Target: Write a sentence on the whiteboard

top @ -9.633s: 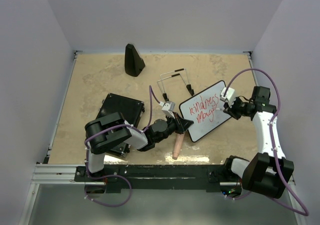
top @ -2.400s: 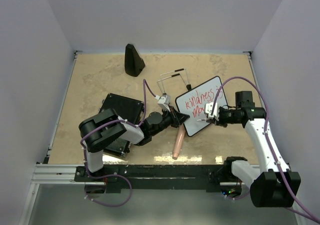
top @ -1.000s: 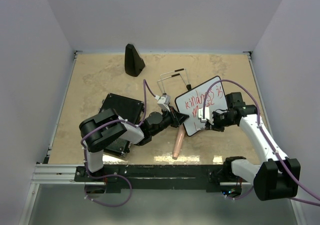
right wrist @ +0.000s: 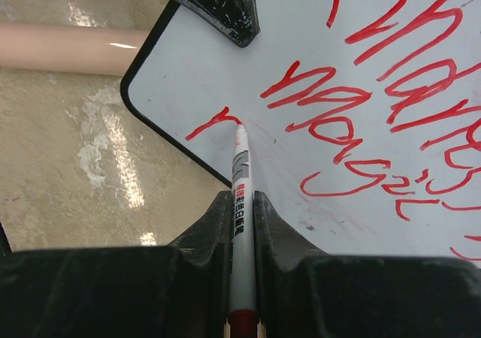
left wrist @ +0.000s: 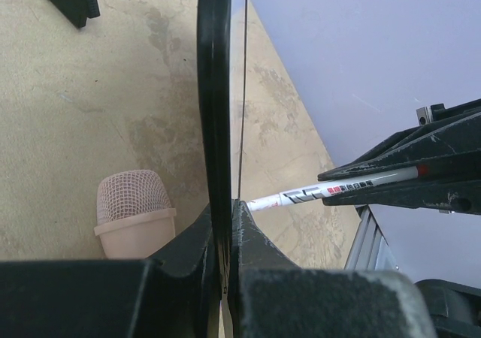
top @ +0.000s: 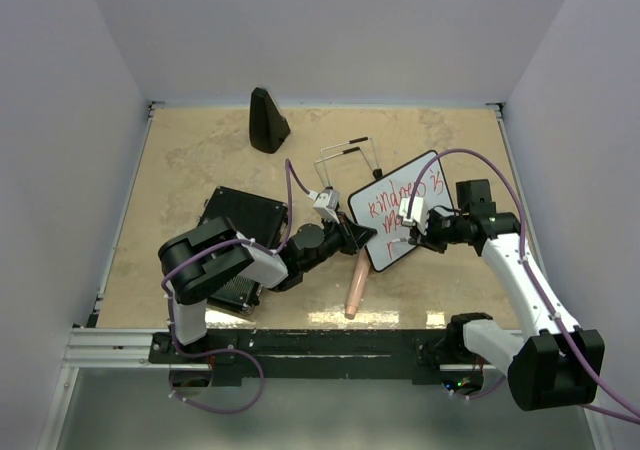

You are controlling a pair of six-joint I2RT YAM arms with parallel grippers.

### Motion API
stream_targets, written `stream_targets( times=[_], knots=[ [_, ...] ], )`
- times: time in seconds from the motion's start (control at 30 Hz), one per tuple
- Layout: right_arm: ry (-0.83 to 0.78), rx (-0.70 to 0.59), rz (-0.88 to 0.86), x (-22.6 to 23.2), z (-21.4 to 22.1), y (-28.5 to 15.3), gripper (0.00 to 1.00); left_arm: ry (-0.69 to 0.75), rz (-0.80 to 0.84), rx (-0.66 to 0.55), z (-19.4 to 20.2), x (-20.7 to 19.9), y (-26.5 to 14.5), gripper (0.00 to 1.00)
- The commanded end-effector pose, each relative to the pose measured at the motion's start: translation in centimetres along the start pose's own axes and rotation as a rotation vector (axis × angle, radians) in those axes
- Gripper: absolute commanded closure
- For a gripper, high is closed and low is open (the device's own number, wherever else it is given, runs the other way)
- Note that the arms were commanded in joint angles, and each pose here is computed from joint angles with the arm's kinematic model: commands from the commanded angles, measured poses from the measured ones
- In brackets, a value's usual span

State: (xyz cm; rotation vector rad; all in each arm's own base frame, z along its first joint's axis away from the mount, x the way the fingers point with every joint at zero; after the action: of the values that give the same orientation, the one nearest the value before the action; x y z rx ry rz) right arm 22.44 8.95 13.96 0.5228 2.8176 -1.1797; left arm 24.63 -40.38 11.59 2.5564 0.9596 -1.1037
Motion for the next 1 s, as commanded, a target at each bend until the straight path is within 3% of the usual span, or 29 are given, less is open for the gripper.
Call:
stream_targets(
  times=[0.0, 0.97],
  knots=[
    [-0.036, 0.027, 0.079, -1.9, -0.1, -0.3, 1.00, -0.018, 0.146, -0.090, -2.5, -4.0, 0.0, 1.00],
    [-0.070, 0.080, -0.022, 0.6, 1.6, -0.2, 1.00, -0.018, 0.146, -0.090, -2.5, -4.0, 0.0, 1.00]
  ],
)
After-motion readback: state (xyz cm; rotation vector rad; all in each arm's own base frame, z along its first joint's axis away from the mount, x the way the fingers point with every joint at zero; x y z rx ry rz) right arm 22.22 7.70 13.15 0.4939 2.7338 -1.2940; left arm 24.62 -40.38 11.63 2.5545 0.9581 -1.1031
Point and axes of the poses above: each gripper's point midway between its finger pads, its own y axis out along the fingers, its own x axis along the line the jaws close on, z = x × y, the point moved 2 cm from there along -y, back along the fingers, and after that the axes turned 2 degrees about y, right-handed, at the moved point
